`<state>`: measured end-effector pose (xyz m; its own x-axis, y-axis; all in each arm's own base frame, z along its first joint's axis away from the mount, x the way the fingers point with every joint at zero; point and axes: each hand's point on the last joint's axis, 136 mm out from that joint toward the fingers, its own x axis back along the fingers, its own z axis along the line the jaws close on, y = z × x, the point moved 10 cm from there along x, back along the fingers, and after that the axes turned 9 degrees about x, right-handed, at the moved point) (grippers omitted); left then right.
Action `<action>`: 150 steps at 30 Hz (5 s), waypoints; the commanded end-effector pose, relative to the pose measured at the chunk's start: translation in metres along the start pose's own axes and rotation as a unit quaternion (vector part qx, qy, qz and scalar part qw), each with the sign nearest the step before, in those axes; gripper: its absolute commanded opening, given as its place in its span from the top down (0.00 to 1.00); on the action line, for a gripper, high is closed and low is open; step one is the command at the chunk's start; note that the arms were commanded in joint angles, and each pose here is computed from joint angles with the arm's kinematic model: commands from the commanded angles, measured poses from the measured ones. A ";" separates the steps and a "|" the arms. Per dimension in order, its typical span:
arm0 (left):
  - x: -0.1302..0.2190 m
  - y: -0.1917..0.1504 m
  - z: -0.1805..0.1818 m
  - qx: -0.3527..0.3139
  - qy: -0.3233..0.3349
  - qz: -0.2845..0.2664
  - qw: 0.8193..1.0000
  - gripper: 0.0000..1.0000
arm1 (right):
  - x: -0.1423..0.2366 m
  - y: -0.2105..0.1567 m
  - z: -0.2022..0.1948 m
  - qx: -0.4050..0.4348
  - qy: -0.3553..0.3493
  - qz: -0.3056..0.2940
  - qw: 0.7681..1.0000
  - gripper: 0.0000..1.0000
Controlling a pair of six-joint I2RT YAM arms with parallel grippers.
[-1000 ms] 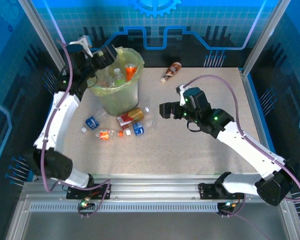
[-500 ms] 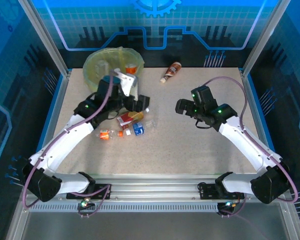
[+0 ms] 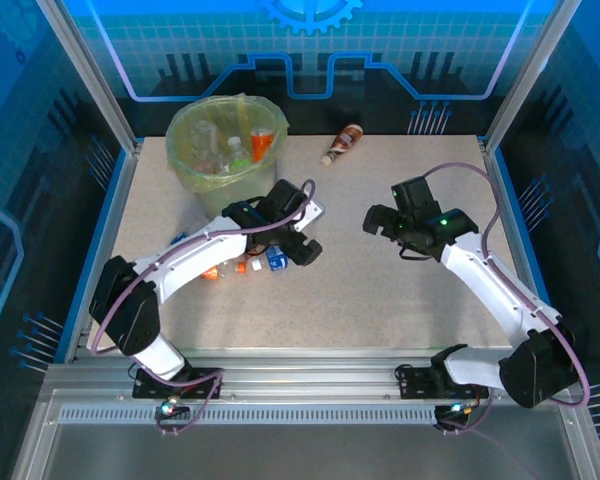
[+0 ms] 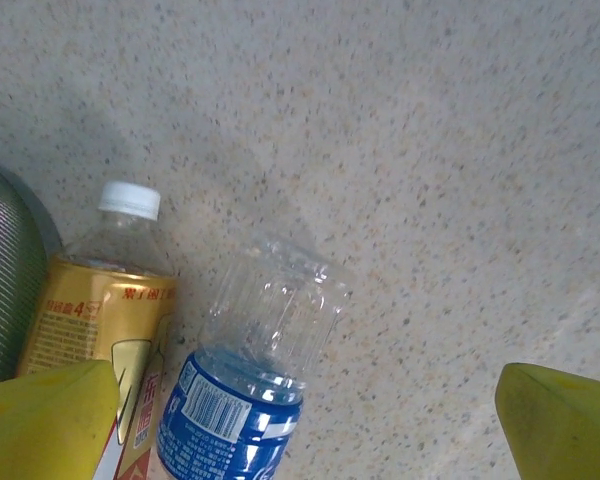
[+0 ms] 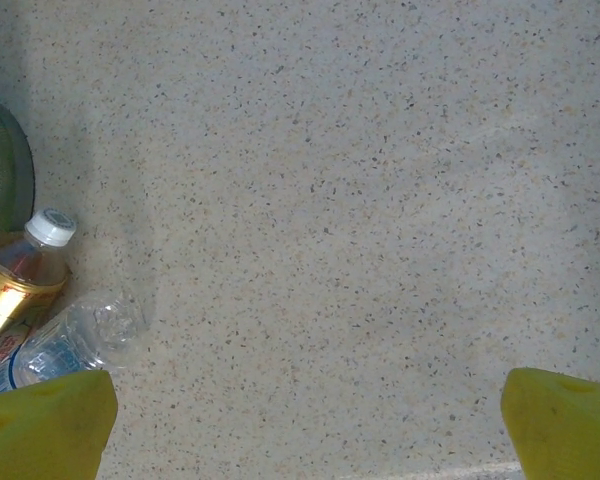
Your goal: Put the plastic bottles in the bin
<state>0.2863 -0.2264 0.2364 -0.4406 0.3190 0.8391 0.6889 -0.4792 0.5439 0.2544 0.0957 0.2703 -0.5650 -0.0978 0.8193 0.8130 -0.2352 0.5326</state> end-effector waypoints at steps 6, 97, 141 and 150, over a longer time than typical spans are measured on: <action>-0.031 -0.012 -0.002 -0.033 0.002 0.061 0.998 0.03 | -0.003 -0.004 -0.010 -0.018 -0.022 0.011 1.000 0.00; 0.163 0.127 0.213 0.261 0.099 -0.308 0.910 0.54 | 0.012 -0.007 0.005 0.036 -0.017 -0.033 0.999 0.00; 0.156 0.115 0.226 0.323 0.109 -0.277 0.898 0.01 | -0.001 0.010 0.025 0.059 -0.011 -0.010 0.998 0.00; 0.192 0.067 0.190 0.359 0.084 -0.341 0.865 0.01 | -0.040 0.050 0.046 0.071 0.010 0.010 0.997 0.00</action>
<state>0.3708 -0.0458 0.4237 -0.8852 0.1767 0.4304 0.4652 0.3496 0.8133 0.3052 0.1280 0.2708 -0.5457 -0.0829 0.8339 0.8366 -0.1114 0.5364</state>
